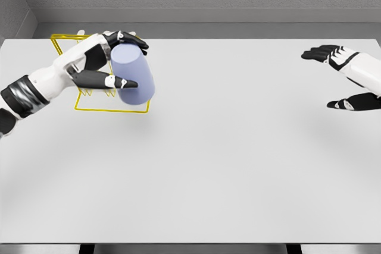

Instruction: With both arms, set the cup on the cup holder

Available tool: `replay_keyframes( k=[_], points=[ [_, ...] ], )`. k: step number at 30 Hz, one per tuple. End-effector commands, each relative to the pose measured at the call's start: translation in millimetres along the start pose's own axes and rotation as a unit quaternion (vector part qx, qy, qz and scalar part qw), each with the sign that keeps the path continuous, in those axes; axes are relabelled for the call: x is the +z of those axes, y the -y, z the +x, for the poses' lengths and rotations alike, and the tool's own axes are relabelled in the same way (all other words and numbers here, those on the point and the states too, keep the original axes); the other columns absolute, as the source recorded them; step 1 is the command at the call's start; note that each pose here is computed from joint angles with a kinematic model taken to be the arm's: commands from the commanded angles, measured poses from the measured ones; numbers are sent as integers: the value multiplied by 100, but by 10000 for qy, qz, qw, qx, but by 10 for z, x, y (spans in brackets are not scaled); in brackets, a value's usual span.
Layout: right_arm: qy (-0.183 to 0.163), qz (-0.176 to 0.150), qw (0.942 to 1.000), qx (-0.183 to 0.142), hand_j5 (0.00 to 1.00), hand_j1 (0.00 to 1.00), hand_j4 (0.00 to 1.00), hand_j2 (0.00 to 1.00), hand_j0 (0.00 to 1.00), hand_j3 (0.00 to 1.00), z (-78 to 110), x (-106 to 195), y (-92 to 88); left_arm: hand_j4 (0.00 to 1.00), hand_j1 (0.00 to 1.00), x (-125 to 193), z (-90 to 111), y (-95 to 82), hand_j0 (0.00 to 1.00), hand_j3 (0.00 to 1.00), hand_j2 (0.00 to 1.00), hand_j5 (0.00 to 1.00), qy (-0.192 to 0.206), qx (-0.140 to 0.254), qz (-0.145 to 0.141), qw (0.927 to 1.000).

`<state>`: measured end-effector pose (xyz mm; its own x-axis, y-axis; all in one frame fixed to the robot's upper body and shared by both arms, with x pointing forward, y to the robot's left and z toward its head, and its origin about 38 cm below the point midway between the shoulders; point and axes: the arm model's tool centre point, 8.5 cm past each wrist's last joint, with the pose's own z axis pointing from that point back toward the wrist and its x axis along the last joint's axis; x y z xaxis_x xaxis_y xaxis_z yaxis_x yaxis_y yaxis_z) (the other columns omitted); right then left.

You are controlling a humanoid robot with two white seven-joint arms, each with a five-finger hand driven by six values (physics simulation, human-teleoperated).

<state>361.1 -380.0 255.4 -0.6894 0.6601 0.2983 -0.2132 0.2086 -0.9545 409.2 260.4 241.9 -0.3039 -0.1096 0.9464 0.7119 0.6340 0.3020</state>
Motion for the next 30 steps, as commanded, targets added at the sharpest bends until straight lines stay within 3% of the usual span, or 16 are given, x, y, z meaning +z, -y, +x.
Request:
replay_keyframes(
  k=[1, 11, 21, 30],
  points=[
    [12, -22, 10000, -35, 100, 100, 100, 100, 100, 100, 3, 0, 6, 66, 66, 8, 1, -31, 66, 66, 66, 66, -2, 9, 48, 10000],
    [9, -18, 10000, -30, 100, 100, 100, 100, 100, 100, 2, -1, 5, 67, 67, 25, 81, -196, 67, 67, 67, 67, 21, -35, 216, 9998],
    [11, -23, 10000, -35, 100, 100, 100, 100, 100, 100, 3, -3, 2, 67, 67, 63, 0, -355, 67, 67, 67, 67, -112, -51, 444, 9989],
    [9, -28, 10000, -32, 100, 100, 100, 100, 100, 100, 2, 2, 10, 68, 68, 8, -37, -362, 68, 68, 68, 68, -104, -8, 473, 9988]
  ],
)
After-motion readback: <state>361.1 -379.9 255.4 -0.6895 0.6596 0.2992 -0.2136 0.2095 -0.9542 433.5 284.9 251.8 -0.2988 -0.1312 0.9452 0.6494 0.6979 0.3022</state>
